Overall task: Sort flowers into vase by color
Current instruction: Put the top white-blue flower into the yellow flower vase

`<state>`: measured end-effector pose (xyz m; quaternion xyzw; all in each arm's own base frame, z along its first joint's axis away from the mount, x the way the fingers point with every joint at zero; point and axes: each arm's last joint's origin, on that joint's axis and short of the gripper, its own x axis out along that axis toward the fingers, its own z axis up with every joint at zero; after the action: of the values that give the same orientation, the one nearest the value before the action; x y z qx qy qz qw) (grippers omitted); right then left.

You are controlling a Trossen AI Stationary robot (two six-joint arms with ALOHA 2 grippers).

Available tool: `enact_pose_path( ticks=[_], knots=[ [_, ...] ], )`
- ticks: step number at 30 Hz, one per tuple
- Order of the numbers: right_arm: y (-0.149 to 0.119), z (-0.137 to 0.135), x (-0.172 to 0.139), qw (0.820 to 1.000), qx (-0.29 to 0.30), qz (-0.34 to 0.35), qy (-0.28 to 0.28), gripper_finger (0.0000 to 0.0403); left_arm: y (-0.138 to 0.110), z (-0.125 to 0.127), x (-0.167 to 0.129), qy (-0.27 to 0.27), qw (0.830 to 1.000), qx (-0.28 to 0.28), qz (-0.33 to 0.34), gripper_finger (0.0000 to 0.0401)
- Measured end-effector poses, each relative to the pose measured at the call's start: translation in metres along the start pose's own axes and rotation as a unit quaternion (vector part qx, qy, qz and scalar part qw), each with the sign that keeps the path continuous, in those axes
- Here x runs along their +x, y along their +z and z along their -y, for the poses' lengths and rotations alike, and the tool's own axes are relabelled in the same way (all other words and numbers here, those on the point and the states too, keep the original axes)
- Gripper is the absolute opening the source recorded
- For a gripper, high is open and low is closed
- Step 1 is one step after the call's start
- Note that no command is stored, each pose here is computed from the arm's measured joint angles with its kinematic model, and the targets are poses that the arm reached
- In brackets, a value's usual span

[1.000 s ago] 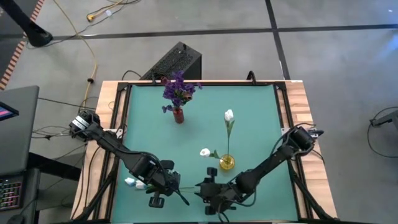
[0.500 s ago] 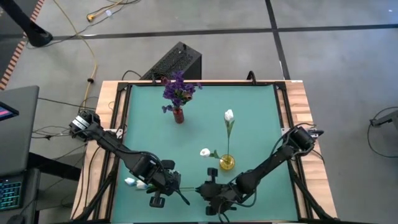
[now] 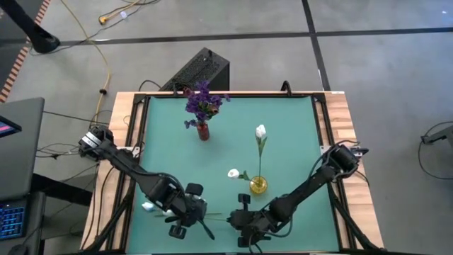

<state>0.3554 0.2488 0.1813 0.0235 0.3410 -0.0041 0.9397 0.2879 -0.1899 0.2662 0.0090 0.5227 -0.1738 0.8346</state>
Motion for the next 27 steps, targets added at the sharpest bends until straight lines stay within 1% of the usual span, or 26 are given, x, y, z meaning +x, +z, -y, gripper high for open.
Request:
enact_pose_path(
  ticks=[4,6,8,10,13,15,17,21,24,27],
  knots=[
    [-0.004,-0.005,-0.005,1.000,0.000,-0.009,0.002,0.0026,0.006,0.001,-0.019,0.006,0.999,0.025,0.034,0.0186],
    [-0.005,-0.012,-0.012,1.000,-0.010,-0.005,0.013,0.0026,0.005,0.003,-0.036,0.040,0.996,0.043,0.068,0.0204],
    [-0.004,-0.019,-0.022,0.999,-0.023,0.005,0.026,0.0026,0.000,0.005,-0.053,0.090,0.988,0.060,0.108,0.0214],
    [-0.003,-0.026,-0.034,0.998,-0.041,0.014,0.040,0.0026,-0.007,0.005,-0.067,0.126,0.978,0.068,0.150,0.0217],
    [0.000,-0.036,-0.050,0.995,-0.068,0.033,0.062,0.0026,-0.023,0.003,-0.077,0.148,0.962,0.060,0.223,0.0216],
    [0.003,-0.043,-0.061,0.991,-0.092,0.058,0.080,0.0026,-0.033,-0.001,-0.074,0.143,0.950,0.052,0.272,0.0214],
    [0.010,-0.050,-0.070,0.984,-0.114,0.094,0.098,0.0026,-0.046,-0.006,-0.066,0.132,0.939,0.046,0.315,0.0213],
    [0.028,-0.057,-0.085,0.965,-0.141,0.182,0.125,0.0026,-0.064,-0.017,-0.047,0.114,0.910,0.045,0.396,0.0213],
    [0.040,-0.056,-0.088,0.952,-0.145,0.237,0.127,0.0026,-0.071,-0.018,-0.037,0.091,0.885,0.071,0.451,0.0213],
    [0.052,-0.050,-0.086,0.946,-0.130,0.272,0.120,0.0027,-0.074,-0.016,-0.031,0.059,0.859,0.104,0.498,0.0213]
  ],
)
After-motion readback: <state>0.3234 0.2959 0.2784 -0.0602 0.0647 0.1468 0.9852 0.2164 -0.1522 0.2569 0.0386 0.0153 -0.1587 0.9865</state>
